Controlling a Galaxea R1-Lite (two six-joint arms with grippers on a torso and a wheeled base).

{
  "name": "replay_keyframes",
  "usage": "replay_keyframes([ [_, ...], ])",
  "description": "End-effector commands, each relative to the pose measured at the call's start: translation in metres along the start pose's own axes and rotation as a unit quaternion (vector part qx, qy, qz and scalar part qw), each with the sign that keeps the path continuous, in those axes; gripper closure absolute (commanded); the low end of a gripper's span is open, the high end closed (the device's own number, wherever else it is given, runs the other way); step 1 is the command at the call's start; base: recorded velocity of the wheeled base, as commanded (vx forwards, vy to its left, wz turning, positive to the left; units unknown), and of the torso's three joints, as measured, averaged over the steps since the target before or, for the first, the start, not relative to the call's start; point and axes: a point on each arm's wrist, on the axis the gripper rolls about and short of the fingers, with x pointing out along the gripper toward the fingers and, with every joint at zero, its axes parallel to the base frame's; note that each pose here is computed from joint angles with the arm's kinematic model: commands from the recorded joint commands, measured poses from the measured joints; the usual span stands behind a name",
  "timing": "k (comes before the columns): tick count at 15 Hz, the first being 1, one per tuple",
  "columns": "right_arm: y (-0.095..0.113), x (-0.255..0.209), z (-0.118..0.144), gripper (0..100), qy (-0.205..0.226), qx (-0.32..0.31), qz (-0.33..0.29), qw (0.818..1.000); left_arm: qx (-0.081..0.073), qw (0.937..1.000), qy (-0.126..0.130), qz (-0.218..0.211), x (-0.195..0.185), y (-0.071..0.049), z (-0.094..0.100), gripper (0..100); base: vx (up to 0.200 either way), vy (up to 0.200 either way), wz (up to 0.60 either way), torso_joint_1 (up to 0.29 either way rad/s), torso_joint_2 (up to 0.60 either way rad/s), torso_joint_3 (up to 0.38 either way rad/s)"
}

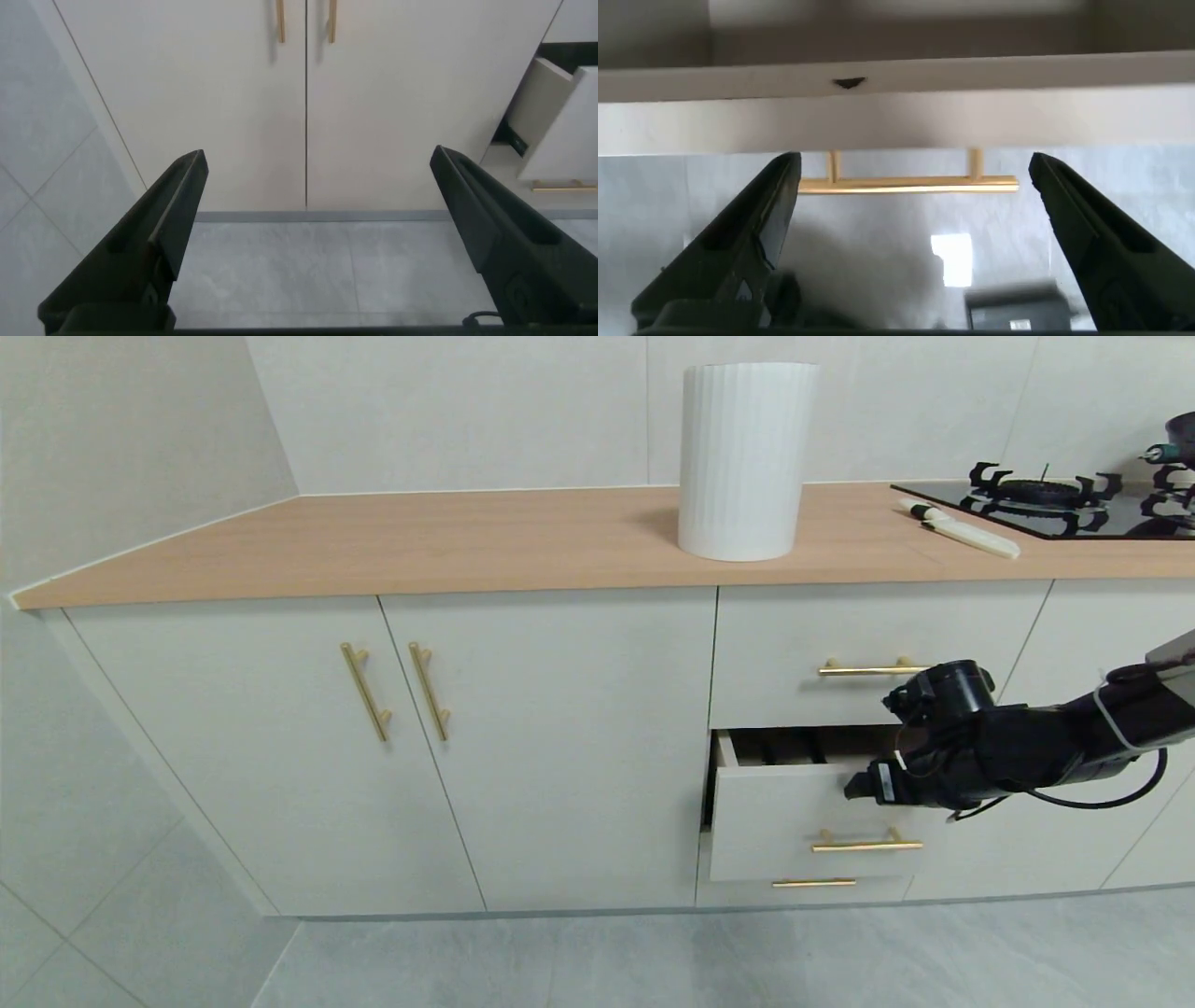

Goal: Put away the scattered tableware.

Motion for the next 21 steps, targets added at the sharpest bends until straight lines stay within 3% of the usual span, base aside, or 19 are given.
replay_keyframes([
  [1,0.002,0.013,0.002,0,0.001,0.000,0.000,1.000,0.000,1.0000,0.000,0.000,0.000,0.000,0.000,0,0.000,0.000,0.00,0.000,0.00,0.000],
  [6,0.003,0.040,0.001,0,-0.078,0.011,-0.011,0.997,0.000,1.0000,0.000,0.000,0.000,0.000,0.000,0,0.000,0.000,0.00,0.000,0.00,0.000],
  [15,0.004,0.057,0.010,0,-0.165,0.053,-0.034,0.984,0.000,1.0000,0.000,0.000,0.000,0.000,0.000,0,0.000,0.000,0.00,0.000,0.00,0.000],
  [21,0.005,0.064,0.016,0,-0.184,0.069,-0.051,0.979,0.000,1.0000,0.000,0.000,0.000,0.000,0.000,0,0.000,0.000,0.00,0.000,0.00,0.000],
])
